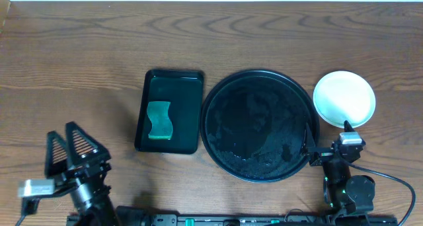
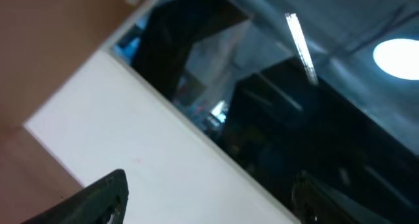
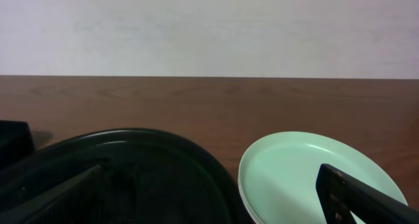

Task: Clean dirty plates on tray and stack at the side

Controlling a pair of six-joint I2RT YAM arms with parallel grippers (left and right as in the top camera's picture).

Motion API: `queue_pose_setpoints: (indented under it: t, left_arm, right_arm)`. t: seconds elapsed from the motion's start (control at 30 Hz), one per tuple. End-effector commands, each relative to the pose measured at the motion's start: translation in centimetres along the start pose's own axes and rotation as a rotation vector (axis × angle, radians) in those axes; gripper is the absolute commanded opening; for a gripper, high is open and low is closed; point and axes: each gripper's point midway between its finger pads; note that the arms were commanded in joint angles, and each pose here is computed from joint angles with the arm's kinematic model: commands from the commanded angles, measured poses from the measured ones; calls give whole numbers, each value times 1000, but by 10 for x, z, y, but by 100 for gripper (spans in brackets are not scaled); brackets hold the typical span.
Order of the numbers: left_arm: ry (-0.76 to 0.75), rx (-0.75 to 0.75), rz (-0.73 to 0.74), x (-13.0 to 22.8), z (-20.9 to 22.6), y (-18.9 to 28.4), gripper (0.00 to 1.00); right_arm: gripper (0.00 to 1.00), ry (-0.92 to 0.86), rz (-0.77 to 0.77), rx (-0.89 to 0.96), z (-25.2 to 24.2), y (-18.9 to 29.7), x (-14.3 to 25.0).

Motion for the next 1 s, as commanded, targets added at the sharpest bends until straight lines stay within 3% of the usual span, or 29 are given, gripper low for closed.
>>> queue_pose_setpoints:
  t: [0.0, 0.97]
  left_arm:
    - [17, 64, 3, 10, -8, -1, 80]
    - [142, 58, 18, 83, 26, 0, 81]
  right_arm:
    - [99, 11, -2, 2, -1, 0, 0]
    - [99, 11, -2, 2, -1, 0, 0]
Point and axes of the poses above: each gripper's point midway between its finger pads, its own y axis back along the fingers, its own z axis along the line the jaws close on, x = y × z, and after that the axes turned 12 degrees about -y, right-handed
